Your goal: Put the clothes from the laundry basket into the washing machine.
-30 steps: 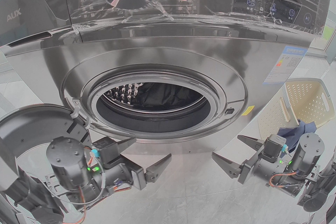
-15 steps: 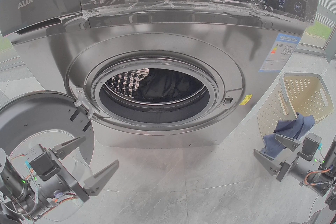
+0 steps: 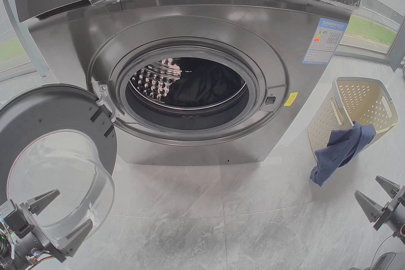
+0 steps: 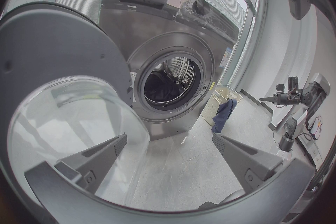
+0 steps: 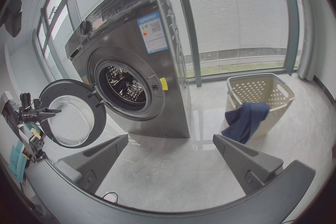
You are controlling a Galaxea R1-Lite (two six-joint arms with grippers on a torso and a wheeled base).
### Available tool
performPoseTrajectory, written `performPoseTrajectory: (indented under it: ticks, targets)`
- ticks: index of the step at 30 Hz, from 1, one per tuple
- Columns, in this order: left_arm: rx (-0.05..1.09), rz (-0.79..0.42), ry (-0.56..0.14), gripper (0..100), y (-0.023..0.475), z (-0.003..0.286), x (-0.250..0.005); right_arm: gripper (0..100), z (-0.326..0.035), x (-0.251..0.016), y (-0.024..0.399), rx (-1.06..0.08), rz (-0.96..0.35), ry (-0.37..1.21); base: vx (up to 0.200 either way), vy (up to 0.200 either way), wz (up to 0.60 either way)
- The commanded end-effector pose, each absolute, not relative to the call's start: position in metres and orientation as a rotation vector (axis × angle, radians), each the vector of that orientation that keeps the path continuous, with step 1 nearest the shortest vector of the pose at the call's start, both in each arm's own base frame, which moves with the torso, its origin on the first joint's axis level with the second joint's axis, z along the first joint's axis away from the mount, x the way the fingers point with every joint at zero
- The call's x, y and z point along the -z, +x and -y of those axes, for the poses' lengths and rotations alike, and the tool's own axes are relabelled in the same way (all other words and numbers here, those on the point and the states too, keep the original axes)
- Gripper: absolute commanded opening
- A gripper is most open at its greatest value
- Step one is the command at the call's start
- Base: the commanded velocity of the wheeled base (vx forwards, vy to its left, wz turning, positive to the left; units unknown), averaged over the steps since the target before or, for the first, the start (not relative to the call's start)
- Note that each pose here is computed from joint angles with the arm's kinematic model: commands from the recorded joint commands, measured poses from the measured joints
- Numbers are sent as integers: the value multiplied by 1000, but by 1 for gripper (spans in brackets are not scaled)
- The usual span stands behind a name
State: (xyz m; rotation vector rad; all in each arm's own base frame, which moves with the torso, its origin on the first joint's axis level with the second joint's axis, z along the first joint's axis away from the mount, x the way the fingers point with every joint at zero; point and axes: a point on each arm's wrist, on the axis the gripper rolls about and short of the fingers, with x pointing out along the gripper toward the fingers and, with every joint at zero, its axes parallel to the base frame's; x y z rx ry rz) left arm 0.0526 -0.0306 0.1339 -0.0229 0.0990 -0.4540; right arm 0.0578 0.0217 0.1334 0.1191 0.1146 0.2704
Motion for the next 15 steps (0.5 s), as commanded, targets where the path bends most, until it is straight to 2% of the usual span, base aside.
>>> performPoseTrajectory:
  ticks: [1,4,8,15]
  targets:
    - [386,40,-73,100,20,8,-129,100,-3,-127,23,-145,29,143,-200,0,0]
    - [345,26,-67,100,12,3,-119,100,-1,-126,18,-109,52,136,0,0,0]
    - [305,36,-68,100,2,-1,-111,100,0,-125,13,-83,78,121,-200,0,0]
    - [217,35,-66,100,-12,-4,-95,100,1,-105,-6,-20,60,93,0,0,0]
